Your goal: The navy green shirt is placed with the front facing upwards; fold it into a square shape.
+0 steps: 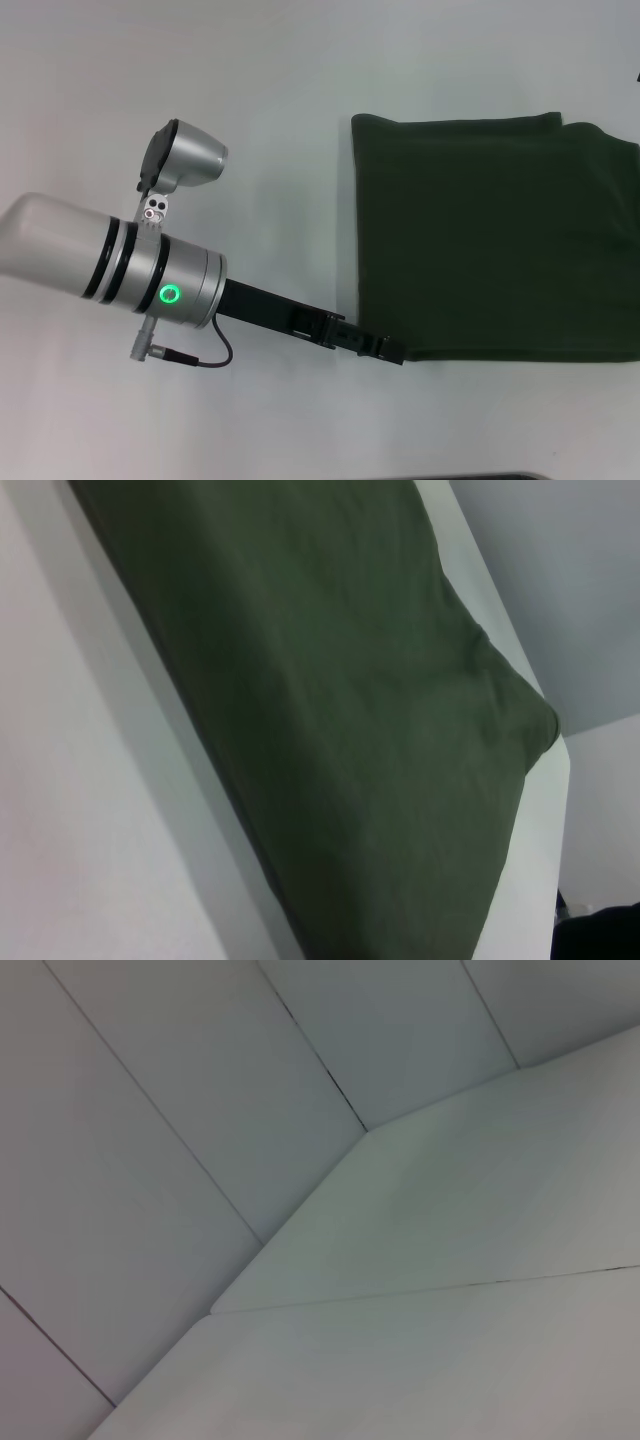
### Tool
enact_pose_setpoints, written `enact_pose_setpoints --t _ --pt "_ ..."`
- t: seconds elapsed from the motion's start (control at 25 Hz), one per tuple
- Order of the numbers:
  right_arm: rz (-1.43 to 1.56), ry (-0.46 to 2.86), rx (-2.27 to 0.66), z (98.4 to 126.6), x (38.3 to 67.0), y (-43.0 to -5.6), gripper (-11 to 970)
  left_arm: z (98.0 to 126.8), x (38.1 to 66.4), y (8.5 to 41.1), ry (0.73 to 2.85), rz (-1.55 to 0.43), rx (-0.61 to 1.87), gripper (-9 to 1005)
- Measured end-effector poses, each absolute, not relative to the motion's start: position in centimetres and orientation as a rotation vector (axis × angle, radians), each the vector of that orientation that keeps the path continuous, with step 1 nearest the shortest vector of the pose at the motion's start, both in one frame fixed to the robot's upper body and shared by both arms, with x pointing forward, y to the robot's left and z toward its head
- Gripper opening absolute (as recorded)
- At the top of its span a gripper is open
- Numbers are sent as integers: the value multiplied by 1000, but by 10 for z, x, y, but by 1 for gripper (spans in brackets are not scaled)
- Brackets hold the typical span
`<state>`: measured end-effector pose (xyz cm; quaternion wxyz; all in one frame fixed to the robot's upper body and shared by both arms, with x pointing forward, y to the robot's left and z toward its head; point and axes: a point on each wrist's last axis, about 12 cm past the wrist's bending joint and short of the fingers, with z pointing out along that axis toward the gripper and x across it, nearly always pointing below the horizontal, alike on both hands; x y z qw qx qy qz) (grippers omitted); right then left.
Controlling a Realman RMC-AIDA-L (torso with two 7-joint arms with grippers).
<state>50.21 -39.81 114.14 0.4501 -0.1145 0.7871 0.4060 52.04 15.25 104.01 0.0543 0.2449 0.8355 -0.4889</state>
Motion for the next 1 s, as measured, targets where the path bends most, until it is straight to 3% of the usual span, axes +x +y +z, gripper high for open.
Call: enact_pose_setpoints --t 1.0 --pt "1002 1945 -284 1142 502 -398 901 1043 526 145 2557 -1485 711 912"
